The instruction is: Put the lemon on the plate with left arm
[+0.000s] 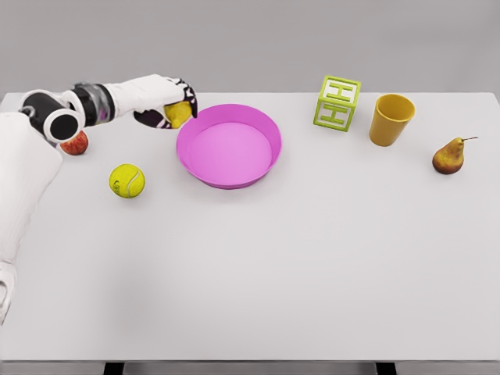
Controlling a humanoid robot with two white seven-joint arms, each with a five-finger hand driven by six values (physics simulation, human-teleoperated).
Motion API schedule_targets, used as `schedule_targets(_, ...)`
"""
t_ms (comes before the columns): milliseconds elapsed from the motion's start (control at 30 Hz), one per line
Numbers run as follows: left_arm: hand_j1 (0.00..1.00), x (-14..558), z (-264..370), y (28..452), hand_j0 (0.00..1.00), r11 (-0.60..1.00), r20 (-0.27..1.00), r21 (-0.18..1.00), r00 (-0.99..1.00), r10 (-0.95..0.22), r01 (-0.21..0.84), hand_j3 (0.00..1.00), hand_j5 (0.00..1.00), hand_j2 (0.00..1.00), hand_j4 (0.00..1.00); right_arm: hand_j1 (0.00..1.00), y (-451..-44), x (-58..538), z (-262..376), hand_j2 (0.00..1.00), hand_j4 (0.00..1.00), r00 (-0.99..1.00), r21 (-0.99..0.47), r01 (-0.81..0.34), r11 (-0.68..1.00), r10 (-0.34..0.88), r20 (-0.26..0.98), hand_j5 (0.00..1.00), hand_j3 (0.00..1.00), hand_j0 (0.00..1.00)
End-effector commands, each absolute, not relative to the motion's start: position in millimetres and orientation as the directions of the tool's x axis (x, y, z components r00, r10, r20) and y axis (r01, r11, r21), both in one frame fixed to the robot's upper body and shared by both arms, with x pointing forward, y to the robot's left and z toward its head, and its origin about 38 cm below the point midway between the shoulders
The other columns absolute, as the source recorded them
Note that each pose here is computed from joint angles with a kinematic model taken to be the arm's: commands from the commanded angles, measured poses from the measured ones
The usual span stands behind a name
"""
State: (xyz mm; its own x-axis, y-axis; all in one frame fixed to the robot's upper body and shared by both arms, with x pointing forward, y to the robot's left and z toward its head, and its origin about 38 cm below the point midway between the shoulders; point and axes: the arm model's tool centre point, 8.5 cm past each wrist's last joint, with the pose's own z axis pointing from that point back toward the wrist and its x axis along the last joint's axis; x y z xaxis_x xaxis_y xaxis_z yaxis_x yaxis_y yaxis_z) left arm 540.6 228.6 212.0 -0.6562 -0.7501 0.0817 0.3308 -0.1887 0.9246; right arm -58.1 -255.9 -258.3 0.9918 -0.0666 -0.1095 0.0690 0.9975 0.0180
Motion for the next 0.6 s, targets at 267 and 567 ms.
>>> schedule_targets(267,0.55,537.2,211.6,192.9,0.55,-0.165,0.111,0.935,-0.701,-0.705,0.314,0.55,0.55,0.55,0.55,1.0,-255.9,-57.8,-258.4,1.0,1.0,0.992,0.018,0.068,0.998,-0.066,-0.109,1.0,1.0,1.0)
schedule_targets(567,0.56,531.1,198.7,160.4,0.56,-0.182,0.13,0.927,-0.738,-0.662,0.327,0.56,0.56,0.56,0.56,1.0,-255.7,-58.3,-258.3,1.0,1.0,0.992,0.018,0.068,0.997,-0.066,-0.11,1.0,1.0,1.0)
